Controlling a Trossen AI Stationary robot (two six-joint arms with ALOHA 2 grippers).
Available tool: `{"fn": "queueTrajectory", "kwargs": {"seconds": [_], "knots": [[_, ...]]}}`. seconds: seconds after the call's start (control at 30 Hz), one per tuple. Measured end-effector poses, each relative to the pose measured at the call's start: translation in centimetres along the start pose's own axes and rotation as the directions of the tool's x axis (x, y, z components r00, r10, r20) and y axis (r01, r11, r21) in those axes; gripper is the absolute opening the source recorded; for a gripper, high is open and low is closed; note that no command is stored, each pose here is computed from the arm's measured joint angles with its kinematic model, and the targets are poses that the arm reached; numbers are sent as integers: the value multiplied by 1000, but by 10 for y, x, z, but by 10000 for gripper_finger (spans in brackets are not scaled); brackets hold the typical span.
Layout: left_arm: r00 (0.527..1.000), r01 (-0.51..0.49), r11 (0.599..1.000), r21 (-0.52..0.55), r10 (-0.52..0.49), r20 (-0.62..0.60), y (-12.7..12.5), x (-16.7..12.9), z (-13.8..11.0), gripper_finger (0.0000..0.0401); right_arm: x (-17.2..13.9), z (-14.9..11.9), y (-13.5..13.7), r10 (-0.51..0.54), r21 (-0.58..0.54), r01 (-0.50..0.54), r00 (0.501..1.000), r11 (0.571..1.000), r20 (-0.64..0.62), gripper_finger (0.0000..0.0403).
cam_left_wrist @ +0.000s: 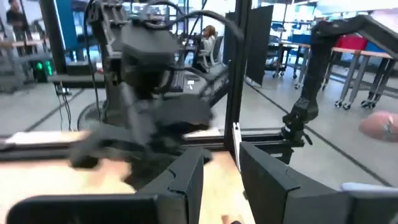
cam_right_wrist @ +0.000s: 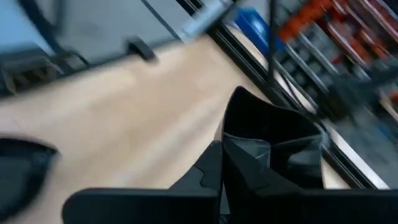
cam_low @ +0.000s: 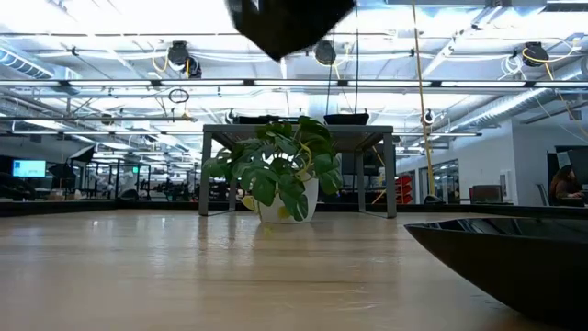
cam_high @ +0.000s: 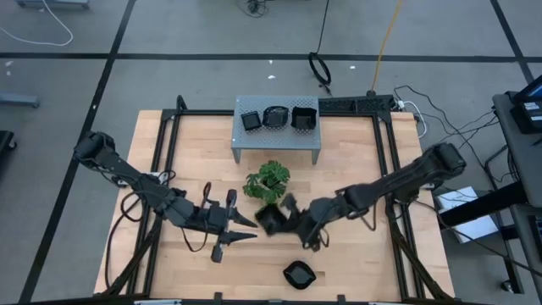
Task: Pick & Place Mini shaped plates
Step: Stack the black distorted square plate on top of the other black distorted square plate on the shelf
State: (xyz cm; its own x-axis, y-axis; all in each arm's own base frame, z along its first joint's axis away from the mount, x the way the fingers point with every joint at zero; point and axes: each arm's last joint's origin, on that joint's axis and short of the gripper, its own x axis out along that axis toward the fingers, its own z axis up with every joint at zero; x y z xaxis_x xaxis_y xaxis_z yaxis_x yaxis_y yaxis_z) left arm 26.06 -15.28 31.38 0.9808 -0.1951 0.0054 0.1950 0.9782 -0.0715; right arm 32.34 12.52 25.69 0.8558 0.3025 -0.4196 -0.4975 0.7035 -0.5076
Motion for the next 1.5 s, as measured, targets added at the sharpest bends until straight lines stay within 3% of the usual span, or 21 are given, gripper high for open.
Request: {"fn": "queueTrajectory", "kwargs": {"seconds": [0.2, 0.37, 0.57, 0.77, 0.87, 1.27, 1.5], "knots": [[1000, 0, 993, 118, 0, -2, 0, 0, 0, 108, -51, -1, -27, -215, 2, 218, 963, 976, -161, 0], [999, -34, 969, 245, 35, -1, 3, 1, 0, 108, -98, -13, -57, -320, 35, 341, 908, 939, -269, 0], [988, -149, 948, 281, 153, 8, 16, 4, 1, 108, -143, -41, -102, -473, 93, 536, 804, 839, -361, 0], [976, -213, 944, 253, 218, 7, 35, 8, 2, 108, -161, -87, -139, -445, 209, 556, 797, 804, -408, 0], [971, -233, 943, 238, 241, -3, 41, 10, 1, 108, -162, -103, -148, -439, 213, 572, 776, 792, -453, 0], [952, -287, 905, 314, 305, -10, 61, 13, 1, 108, -148, -143, -163, -394, 183, 570, 733, 801, -555, 0], [942, -313, 896, 316, 334, -14, 71, 14, 1, 108, -137, -149, -170, -426, 152, 579, 730, 801, -535, 0]]}}
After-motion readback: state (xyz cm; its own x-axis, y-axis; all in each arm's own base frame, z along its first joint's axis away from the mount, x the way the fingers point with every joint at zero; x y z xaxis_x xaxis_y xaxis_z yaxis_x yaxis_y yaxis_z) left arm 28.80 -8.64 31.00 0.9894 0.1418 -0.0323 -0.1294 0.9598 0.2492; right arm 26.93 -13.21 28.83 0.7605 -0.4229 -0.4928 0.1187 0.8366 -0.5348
